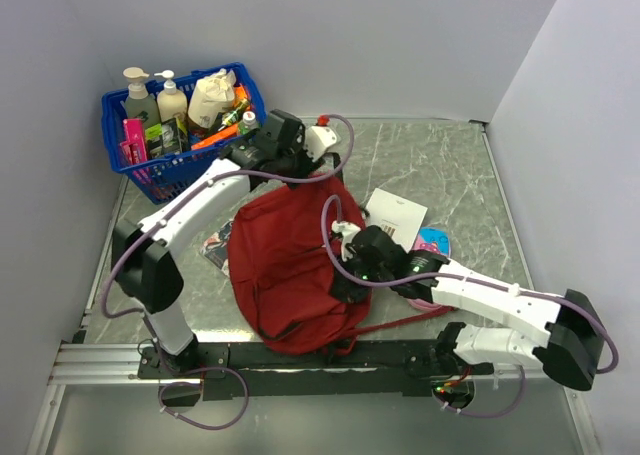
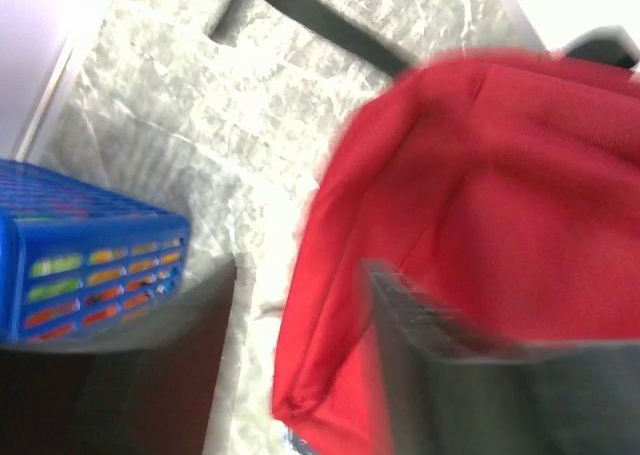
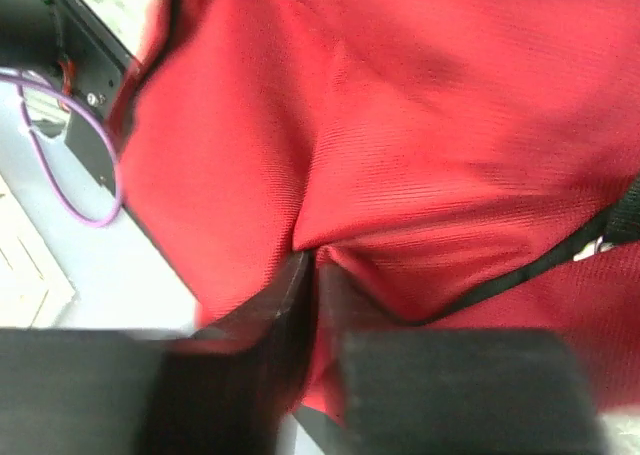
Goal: Pack the student bag
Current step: Adjust the student bag at the center of the board.
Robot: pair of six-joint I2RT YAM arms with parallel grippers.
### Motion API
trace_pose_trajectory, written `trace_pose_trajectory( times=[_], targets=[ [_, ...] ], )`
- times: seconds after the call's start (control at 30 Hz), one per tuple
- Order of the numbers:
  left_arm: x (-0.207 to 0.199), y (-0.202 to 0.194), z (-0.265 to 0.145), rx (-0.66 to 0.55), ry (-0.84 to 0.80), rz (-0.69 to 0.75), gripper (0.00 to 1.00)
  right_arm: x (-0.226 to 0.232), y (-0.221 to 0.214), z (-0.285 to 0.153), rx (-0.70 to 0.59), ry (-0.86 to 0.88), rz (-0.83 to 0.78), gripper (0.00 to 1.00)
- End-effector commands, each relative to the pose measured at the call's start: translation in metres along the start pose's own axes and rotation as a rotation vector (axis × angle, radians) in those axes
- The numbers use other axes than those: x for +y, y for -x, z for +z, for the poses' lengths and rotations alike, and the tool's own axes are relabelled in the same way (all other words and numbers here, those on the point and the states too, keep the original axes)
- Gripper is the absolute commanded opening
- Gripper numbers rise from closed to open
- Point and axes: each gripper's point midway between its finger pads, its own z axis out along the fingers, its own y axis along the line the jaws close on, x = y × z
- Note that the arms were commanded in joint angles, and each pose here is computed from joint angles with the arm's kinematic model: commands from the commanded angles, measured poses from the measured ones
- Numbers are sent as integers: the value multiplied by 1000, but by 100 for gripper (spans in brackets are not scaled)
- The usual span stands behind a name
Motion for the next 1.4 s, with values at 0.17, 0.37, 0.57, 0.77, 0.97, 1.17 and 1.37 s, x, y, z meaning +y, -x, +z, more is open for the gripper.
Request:
trace_pose_trajectory(
  times=[0.17, 0.37, 0.57, 0.77, 0.97, 1.17, 1.37],
  targets=[
    [30, 59, -19, -171, 59, -41, 81, -7, 65, -59, -326, -63, -54, 63],
    [-43, 49, -41, -173, -190, -46, 78, -70, 76, -79, -460, -232, 107, 61],
    [-137, -7, -34, -60, -396, 0, 74, -97, 67, -63, -398, -329, 160, 57],
    [-162, -36, -19, 19, -414, -27, 72, -74, 40, -50, -381, -134, 132, 32],
    [-138, -29, 14, 15, -280, 23, 78, -83, -17, -27, -239, -121, 194, 18],
    [-145, -56, 27, 64, -298, 78, 82, -94, -40, -8, -88, -192, 246, 12],
    [-141, -60, 21, 32, -266, 67, 74, -104, -43, 1, -28, -261, 259, 13]
  ],
)
